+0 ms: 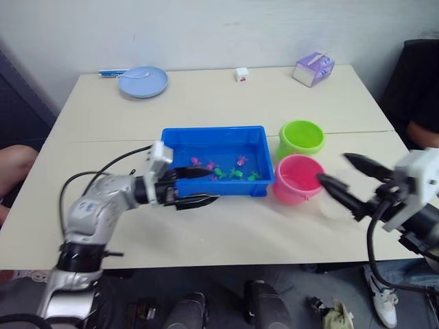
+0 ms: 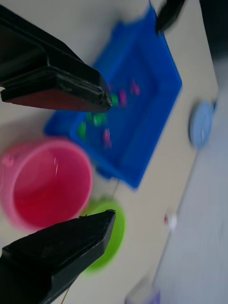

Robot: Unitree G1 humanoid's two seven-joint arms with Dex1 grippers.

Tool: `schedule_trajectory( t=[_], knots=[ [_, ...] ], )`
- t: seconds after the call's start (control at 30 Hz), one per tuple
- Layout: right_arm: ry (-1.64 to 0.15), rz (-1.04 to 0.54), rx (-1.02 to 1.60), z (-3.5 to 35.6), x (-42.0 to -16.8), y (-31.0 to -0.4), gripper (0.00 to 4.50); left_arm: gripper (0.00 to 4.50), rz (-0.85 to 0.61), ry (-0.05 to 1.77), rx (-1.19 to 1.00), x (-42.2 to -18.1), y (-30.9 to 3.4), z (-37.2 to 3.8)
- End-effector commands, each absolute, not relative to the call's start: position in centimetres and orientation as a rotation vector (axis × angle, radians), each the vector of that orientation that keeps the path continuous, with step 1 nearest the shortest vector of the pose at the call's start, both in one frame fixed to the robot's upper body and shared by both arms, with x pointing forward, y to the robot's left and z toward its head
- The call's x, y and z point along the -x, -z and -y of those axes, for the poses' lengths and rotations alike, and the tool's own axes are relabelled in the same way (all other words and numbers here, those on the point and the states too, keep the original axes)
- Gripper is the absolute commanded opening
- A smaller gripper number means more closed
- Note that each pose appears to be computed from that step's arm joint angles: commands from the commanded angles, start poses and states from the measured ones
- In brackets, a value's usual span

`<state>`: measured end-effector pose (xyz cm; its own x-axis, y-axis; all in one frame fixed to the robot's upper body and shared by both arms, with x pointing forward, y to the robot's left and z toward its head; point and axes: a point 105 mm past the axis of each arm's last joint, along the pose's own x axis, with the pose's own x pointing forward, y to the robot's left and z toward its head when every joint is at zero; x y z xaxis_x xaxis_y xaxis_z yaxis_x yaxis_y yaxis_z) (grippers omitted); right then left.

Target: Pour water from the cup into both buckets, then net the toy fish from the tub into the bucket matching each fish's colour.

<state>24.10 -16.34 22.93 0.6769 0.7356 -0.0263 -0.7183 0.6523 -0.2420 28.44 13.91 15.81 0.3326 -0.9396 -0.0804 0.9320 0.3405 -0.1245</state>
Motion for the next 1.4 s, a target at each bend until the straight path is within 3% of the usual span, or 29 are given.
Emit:
schedule_trajectory(
  t=[0.03,0.23,0.4,0.5,0.6,1.03,1.2,1.4],
  knots=[
    [-1.067,0.048,0.243,13.6,-24.3,-22.6,4.49,4.50,-0.142,1.062,0.021,-27.0,-16.0,-17.2],
    [-1.274,0.041,0.307,10.5,-26.3,-21.2,4.49,4.50,-0.312,0.715,-0.010,-22.2,-11.3,-24.8],
    [-1.335,0.033,0.358,9.6,-26.7,-19.9,4.49,4.50,-0.420,0.557,-0.034,-19.1,-8.9,-28.6],
    [-1.353,0.032,0.373,9.2,-26.8,-19.3,4.49,4.50,-0.468,0.511,-0.077,-18.4,-8.6,-30.1],
    [-1.359,0.037,0.384,8.8,-26.8,-19.0,4.49,4.50,-0.479,0.509,-0.133,-19.7,-9.3,-31.3],
    [-1.320,0.035,0.389,8.0,-25.5,-18.3,4.49,4.50,-0.643,0.469,-0.326,-32.5,-10.2,-33.9],
    [-1.248,0.047,0.403,8.5,-25.3,-18.5,4.49,4.50,-0.729,0.446,-0.371,-35.4,-8.6,-33.7],
    [-1.164,0.053,0.417,9.2,-25.0,-18.7,4.49,4.50,-0.785,0.387,-0.429,-36.8,-7.4,-33.7]
  ],
)
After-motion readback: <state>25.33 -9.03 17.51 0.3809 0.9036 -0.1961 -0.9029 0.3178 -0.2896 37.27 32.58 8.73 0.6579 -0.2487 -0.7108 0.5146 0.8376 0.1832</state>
